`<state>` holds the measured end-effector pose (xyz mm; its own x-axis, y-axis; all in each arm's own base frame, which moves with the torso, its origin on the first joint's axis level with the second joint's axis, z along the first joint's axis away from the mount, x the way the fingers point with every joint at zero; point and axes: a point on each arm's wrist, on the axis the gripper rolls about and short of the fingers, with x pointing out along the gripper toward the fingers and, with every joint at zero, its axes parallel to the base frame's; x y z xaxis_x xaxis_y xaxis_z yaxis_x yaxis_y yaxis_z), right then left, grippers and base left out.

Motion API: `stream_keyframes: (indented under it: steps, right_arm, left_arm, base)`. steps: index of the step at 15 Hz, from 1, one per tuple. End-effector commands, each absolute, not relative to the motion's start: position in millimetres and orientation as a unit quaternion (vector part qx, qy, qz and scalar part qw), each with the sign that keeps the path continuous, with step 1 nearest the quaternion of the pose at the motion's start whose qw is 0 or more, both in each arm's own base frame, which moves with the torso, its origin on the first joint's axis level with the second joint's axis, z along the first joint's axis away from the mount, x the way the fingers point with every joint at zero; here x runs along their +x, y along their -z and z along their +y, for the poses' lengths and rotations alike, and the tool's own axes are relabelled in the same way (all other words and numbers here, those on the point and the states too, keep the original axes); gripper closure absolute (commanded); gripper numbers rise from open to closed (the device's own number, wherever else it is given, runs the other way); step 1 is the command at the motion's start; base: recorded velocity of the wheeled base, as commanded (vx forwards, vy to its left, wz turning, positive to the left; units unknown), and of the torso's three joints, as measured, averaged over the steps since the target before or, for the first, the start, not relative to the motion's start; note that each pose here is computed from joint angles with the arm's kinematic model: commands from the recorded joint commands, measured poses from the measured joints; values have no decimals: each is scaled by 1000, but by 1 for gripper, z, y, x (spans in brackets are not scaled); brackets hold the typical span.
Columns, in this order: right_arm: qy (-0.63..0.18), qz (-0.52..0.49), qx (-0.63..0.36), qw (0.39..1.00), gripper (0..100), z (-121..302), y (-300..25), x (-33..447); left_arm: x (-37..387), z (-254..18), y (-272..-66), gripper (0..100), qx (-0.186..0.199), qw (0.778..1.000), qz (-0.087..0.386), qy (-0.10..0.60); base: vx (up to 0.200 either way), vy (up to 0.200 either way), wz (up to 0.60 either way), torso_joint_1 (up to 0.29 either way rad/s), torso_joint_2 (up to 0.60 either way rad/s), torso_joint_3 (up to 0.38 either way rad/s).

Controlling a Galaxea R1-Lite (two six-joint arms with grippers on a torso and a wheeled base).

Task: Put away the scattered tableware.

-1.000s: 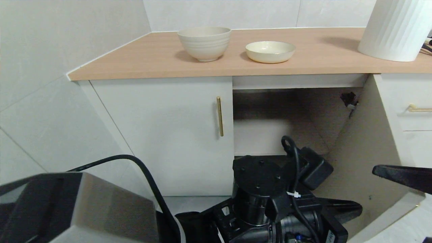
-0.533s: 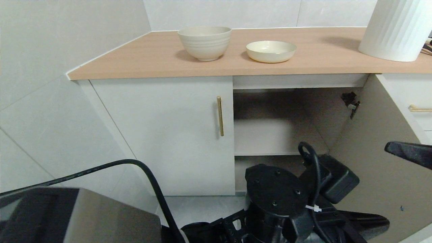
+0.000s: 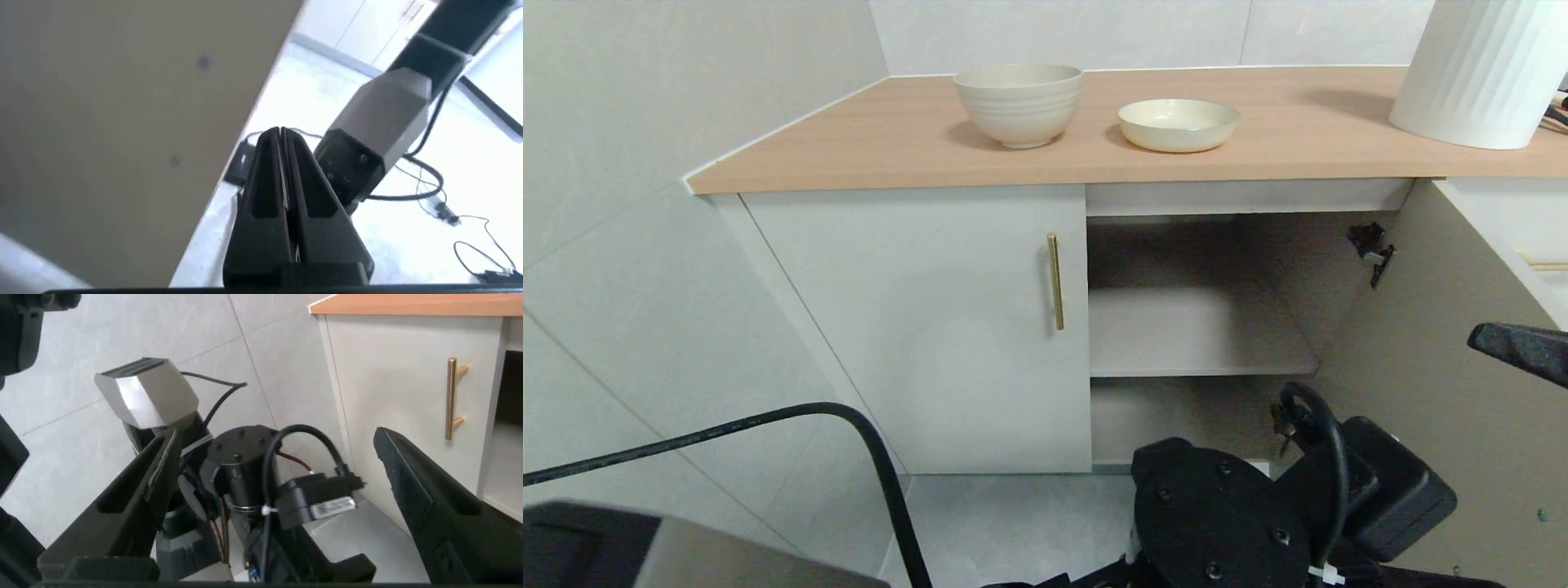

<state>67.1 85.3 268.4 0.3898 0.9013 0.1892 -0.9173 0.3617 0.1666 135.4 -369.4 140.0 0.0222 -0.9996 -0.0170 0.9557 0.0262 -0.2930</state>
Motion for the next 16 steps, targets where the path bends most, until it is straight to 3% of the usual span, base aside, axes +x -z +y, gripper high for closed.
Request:
stream_keyframes:
  steps: [1,5,7,9,13,16]
  right_arm:
    - [-551,-24,121,825,0,88,-266,69]
    - [-544,5,116,831,0,100,-260,81]
    - [-513,31,109,851,0,116,-254,99]
    - [-495,46,106,861,0,135,-257,117]
    - [-423,96,92,896,0,152,-239,165]
    - [-324,113,90,935,0,143,-229,212]
  left_arm:
    - [139,-368,-141,100,-101,715,108,683]
    - [184,-318,-156,100,-113,783,92,605]
    - [228,-249,-177,100,-124,843,65,519]
    - [241,-194,-189,100,-127,881,59,453]
    - [217,-109,-215,100,-127,924,116,340]
    - [197,-70,-233,100,-134,944,99,283]
  base:
    - [0,0,0,0,0,0]
    - [0,0,0,0,0,0]
    - [0,0,0,0,0,0]
    - [0,0,0,0,0,0]
    - [0,0,0,0,0,0]
    - [0,0,0,0,0,0]
